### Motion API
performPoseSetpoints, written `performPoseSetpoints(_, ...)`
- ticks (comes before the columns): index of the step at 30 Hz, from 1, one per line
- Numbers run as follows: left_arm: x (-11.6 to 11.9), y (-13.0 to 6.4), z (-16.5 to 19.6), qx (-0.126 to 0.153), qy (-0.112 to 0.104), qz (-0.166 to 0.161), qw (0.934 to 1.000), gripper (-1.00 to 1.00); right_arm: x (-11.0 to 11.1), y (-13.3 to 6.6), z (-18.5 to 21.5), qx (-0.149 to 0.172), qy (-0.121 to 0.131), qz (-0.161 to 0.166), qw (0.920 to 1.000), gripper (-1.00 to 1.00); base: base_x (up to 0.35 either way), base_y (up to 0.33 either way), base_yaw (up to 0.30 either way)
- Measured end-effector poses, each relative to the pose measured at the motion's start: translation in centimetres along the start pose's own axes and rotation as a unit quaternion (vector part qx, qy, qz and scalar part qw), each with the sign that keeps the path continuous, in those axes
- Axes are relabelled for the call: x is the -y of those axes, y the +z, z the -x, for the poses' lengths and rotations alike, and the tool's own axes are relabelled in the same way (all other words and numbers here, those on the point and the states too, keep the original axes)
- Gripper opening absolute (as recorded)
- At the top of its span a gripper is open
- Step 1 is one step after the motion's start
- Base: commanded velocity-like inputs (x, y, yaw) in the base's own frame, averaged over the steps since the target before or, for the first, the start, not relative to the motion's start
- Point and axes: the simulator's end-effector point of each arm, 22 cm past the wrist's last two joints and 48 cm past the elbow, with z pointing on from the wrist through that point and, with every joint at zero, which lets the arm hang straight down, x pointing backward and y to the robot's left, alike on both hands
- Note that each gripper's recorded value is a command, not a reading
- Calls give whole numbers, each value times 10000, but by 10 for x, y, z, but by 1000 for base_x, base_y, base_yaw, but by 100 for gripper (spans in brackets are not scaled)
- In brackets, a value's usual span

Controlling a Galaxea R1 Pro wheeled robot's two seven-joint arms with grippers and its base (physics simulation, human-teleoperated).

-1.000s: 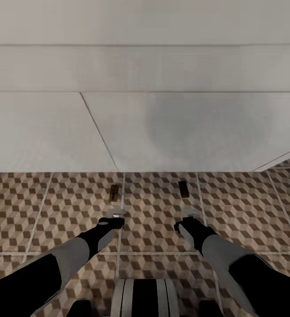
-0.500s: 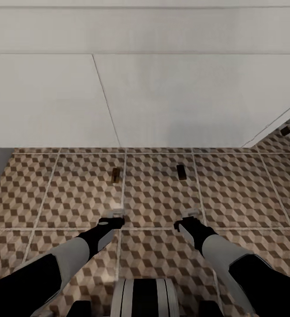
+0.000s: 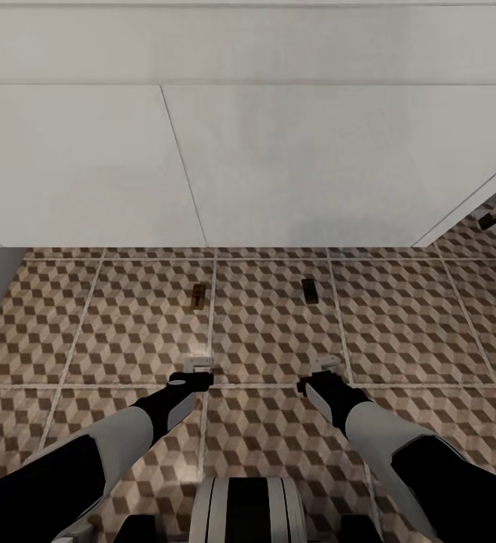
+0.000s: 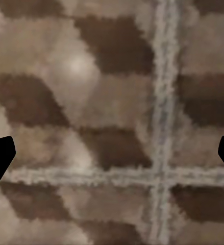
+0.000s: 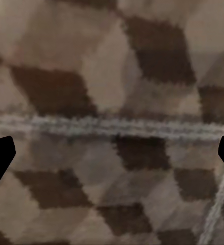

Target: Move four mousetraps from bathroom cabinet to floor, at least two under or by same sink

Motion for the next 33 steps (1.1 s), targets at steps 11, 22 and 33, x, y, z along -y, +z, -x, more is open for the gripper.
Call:
performPoseSetpoints(11,1,0,2,34,-1,-8,10000,100,-2,0,1,20,-3,10,10000,100,-2,0,0)
performPoseSetpoints(22,1,0,7,162,-17,-6,9999,100,-3,-1,6,128,20,11,9999,100,0,0,0)
performPoseSetpoints(33,1,0,8,182,-18,-8,9998,100,-4,-2,16,367,78,14,9993,100,0,0,0)
